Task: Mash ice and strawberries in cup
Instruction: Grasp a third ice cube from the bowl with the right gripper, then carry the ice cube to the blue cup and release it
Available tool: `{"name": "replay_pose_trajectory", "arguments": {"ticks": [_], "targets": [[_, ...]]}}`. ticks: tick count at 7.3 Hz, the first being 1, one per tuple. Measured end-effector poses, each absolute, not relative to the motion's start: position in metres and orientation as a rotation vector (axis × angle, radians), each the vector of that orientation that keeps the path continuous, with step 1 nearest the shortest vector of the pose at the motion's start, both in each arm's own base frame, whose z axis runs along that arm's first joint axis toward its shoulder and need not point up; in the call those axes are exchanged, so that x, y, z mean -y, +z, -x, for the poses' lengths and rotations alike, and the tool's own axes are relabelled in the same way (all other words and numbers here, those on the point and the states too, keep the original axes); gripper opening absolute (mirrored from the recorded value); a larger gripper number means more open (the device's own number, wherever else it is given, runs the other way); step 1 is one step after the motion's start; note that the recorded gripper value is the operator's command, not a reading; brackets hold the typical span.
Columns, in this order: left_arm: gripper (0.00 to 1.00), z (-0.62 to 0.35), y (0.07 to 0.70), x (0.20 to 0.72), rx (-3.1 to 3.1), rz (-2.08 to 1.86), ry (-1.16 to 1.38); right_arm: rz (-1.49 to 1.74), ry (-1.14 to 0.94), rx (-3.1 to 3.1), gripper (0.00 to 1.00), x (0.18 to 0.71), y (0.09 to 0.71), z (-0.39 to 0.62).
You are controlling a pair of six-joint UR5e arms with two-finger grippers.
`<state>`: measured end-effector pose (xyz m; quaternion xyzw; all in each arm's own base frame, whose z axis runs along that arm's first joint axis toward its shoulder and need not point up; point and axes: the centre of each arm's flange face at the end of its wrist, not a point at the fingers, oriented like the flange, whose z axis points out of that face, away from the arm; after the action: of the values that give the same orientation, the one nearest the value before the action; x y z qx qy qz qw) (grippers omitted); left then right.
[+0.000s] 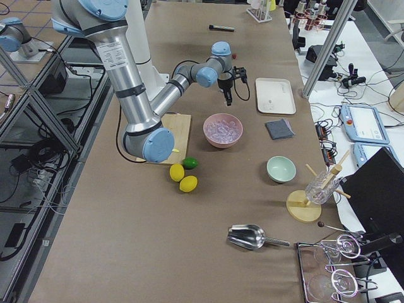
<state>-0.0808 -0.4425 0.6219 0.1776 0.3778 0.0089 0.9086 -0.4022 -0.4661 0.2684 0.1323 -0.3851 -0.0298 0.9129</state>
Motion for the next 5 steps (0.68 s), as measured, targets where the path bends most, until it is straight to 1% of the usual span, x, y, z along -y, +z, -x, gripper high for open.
{"name": "replay_pose_trajectory", "arguments": {"ticks": [3,5], "targets": [[0.99,0.081,0.618,0.446,-0.78,-0.375,0.022,-0.279,0.105,0.842,0.18,0.446,0.185,0.513],[0.99,0.081,0.616,0.448,-0.779,-0.38,0.024,-0.283,0.174,0.867,0.18,0.43,0.141,0.563]]}}
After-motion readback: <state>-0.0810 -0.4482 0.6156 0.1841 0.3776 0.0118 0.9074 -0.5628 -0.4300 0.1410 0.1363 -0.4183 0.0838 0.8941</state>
